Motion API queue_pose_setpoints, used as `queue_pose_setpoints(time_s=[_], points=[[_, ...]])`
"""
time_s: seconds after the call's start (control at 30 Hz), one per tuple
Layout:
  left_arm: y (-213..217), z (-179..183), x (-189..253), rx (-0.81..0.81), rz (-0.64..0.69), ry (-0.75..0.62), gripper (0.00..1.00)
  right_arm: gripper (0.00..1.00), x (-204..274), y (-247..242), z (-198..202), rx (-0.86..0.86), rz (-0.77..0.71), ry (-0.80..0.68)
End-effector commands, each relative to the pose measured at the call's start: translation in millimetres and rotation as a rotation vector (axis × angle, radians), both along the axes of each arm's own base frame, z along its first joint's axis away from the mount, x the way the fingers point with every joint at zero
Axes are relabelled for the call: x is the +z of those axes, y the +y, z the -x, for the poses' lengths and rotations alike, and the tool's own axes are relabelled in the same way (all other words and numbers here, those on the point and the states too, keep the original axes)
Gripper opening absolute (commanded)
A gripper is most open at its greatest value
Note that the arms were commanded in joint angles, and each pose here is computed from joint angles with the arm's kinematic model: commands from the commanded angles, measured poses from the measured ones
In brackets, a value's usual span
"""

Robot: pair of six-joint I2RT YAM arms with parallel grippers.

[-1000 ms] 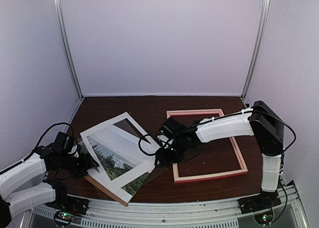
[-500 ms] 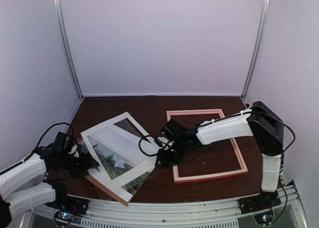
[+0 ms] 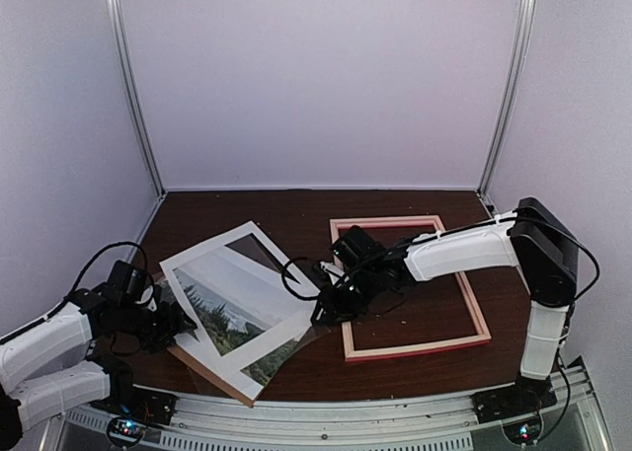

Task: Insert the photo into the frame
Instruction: Pick up the glass panel from the mat board.

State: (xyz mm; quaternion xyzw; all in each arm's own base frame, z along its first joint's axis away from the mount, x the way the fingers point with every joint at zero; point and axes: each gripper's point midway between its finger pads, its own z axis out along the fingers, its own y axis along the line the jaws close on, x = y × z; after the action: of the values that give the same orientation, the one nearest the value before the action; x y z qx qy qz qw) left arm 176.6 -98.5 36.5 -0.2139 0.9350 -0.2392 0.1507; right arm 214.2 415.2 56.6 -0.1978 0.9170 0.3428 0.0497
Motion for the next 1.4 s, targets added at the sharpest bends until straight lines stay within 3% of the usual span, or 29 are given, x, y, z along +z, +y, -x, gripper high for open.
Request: queue_pose_setpoints(time_s=[0.0, 0.27, 0.83, 1.37], points=[[-3, -15, 12, -0.02, 0.0, -0.068, 0.74, 0.24, 31, 17, -1, 0.029, -0.149, -0.007], [-4, -19, 13, -0.031, -0.009, -0.071, 0.74, 0.27, 32, 29, -5, 0.04, -0.222, 0.039], [-4, -17, 8, -0.052, -0.019, -0.073, 0.74, 0.3, 8, 41, -25, 0.045, -0.173, 0.076], [-5, -3, -17, -0.083, -0.029, 0.032, 0.74, 0.31, 12, 60, -27, 0.053, -0.254, 0.11]])
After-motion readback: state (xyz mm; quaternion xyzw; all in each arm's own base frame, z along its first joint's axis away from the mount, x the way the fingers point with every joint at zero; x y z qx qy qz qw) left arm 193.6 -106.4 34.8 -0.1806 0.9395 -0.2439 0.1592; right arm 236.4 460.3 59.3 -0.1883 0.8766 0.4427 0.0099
